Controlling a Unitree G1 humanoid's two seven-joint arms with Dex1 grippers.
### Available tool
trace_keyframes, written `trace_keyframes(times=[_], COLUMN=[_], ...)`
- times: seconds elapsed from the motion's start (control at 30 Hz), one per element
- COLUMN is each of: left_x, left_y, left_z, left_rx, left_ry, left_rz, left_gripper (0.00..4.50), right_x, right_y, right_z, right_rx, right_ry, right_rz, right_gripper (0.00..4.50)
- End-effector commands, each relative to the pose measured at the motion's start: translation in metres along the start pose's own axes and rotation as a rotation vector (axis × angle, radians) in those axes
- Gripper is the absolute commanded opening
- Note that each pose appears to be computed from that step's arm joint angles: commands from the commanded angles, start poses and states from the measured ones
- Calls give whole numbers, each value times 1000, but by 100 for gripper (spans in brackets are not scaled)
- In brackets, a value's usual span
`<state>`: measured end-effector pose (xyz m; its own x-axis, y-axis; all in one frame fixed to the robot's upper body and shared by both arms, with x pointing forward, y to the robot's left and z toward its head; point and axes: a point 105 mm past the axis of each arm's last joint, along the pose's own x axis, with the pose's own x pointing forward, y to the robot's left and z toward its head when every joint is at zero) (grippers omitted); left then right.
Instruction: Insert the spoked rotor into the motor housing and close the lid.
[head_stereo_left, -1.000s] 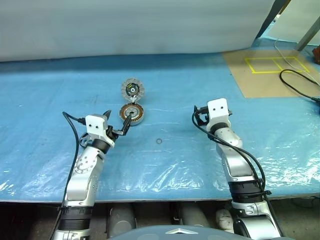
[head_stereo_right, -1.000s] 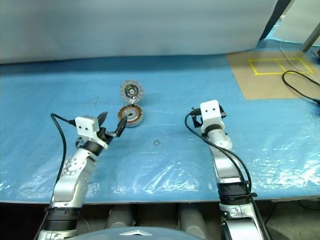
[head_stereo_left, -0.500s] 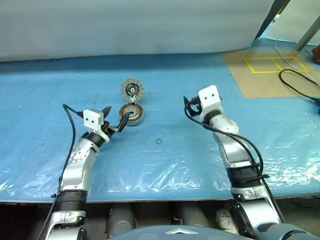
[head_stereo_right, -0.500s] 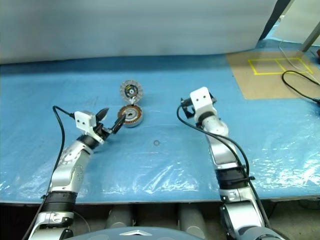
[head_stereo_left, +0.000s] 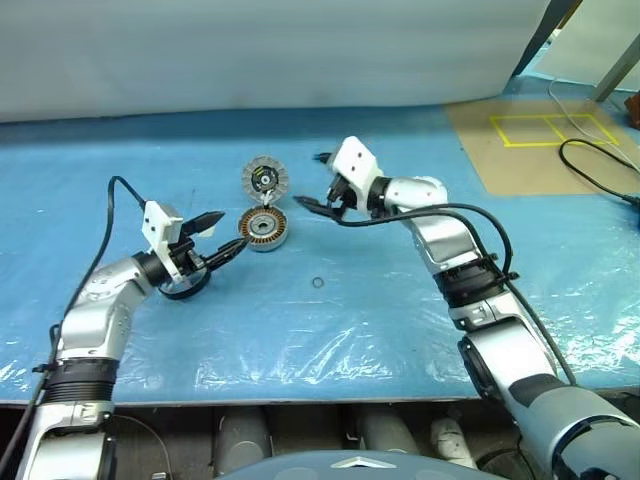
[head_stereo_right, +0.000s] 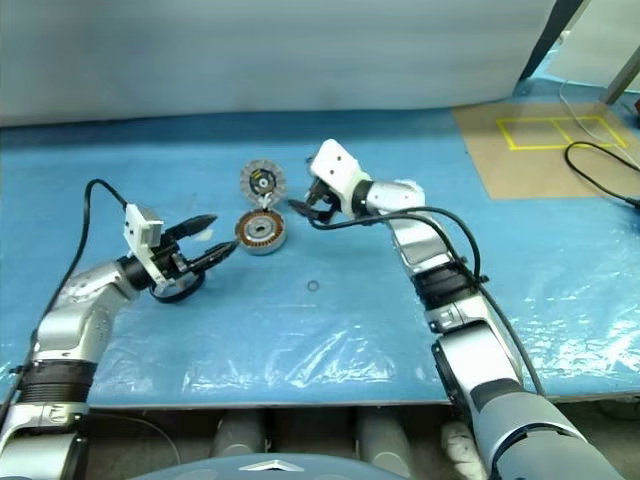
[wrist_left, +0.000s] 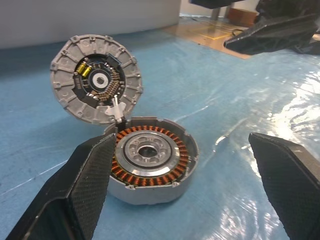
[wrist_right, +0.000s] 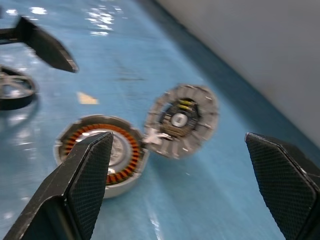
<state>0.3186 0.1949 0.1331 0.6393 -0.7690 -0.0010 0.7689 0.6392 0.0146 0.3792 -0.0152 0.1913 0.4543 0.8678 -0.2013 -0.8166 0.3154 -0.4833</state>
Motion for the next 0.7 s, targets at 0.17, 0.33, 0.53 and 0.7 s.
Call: trace_keyframes(times=[0.17, 0.33, 0.53, 0.7], left_x=[-11, -5, -2, -9], left_y=[-15, -18, -30, -40], left_z=[19, 27, 26, 17], left_rx=[-8, 20, -1, -19], left_ry=[44, 25, 11, 40], left_rz=[-98, -69, -64, -60], left_gripper=[450, 450, 450, 450], right_x=[26, 40, 63, 75], right_y=[21, 31, 35, 35], right_z=[22, 24, 16, 5], right_rx=[-176, -196, -269, -279], right_ry=[95, 172, 289, 389], right_rz=[373, 540, 561, 510], right_gripper=[444, 444, 444, 444])
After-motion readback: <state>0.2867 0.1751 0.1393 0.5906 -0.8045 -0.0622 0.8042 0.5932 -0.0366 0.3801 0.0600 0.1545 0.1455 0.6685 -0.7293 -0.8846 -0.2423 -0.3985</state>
